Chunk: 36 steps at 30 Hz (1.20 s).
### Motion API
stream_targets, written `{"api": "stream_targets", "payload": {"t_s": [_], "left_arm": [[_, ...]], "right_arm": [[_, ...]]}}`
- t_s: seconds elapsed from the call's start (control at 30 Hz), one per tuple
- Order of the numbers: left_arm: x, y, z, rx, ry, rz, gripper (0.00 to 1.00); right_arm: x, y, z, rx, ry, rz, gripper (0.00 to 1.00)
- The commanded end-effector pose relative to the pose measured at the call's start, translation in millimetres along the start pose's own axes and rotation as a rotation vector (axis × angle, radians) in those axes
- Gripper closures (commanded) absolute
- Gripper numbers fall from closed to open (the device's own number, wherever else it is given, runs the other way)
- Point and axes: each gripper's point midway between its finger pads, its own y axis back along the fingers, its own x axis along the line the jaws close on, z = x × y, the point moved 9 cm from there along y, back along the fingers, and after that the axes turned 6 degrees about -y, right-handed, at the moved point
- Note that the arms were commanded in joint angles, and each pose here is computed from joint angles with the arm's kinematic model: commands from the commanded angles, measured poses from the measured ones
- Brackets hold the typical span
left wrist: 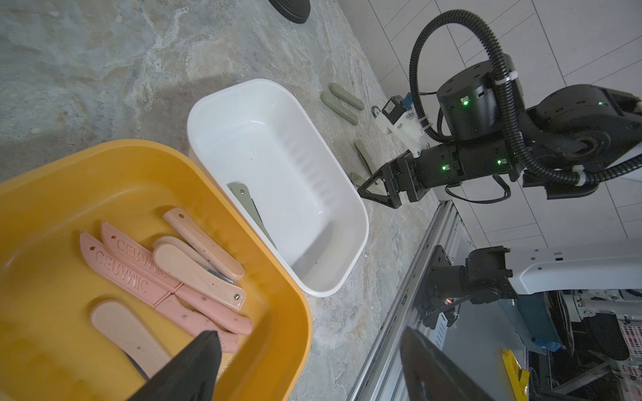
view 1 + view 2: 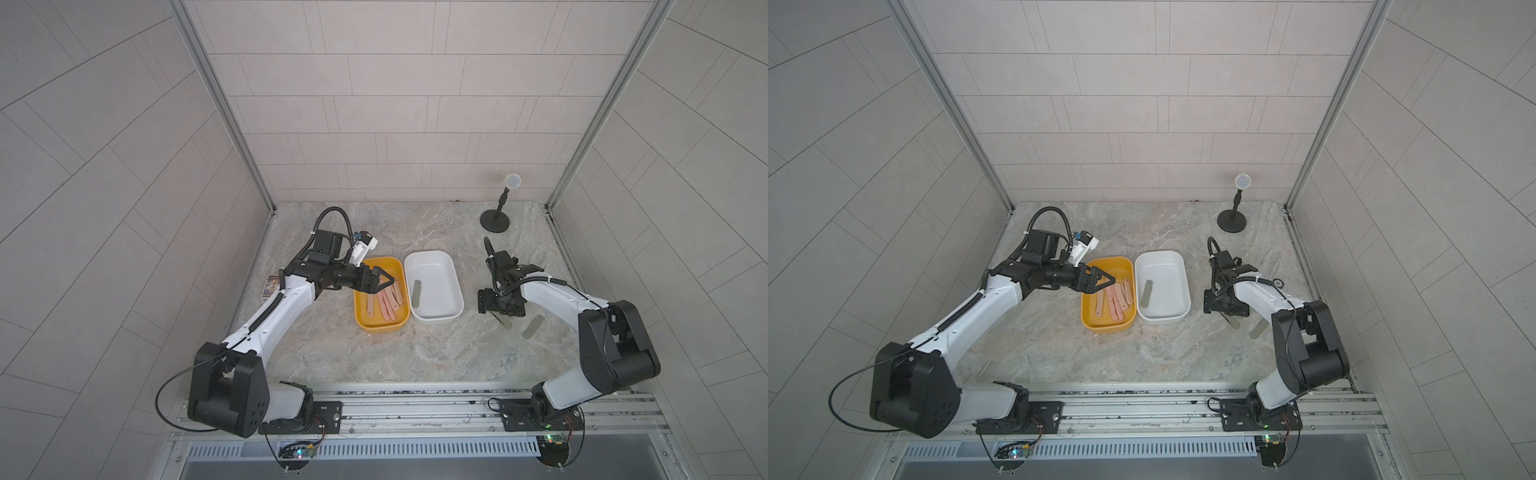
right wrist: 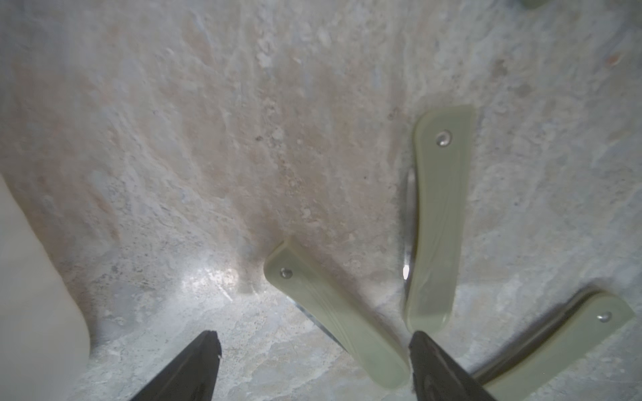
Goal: Place the fruit knives into the storage box by color
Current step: Move the fruit knife to the center of the board.
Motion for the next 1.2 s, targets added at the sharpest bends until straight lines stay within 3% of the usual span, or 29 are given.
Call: {"api": "stream_targets", "payload": {"t_s": [0.0, 0.6, 0.8, 0.93, 1.17], "left_arm": [[-3, 3, 6, -0.016, -0.044, 0.004, 0.13], [-4, 4, 6, -0.018, -0.050, 0.010, 0.13], [-3, 4, 6, -0.017, -0.051, 0.010, 0.13], [-4, 5, 6, -0.019, -0.053, 0.011, 0.13], [-4, 5, 5, -0.020, -0.056, 0.015, 0.13]], "right_arm": [[3, -2, 6, 0.008, 0.008, 0.009, 0.13], [-4, -26, -12, 0.087, 0.007, -0.036, 0.19], [-5, -27, -13, 0.087, 0.012, -0.049, 0.32], [-4, -29, -10, 0.089, 0.013, -0.047, 0.54], [-1, -31, -4, 0.087, 0.018, -0.044, 0.64]]}}
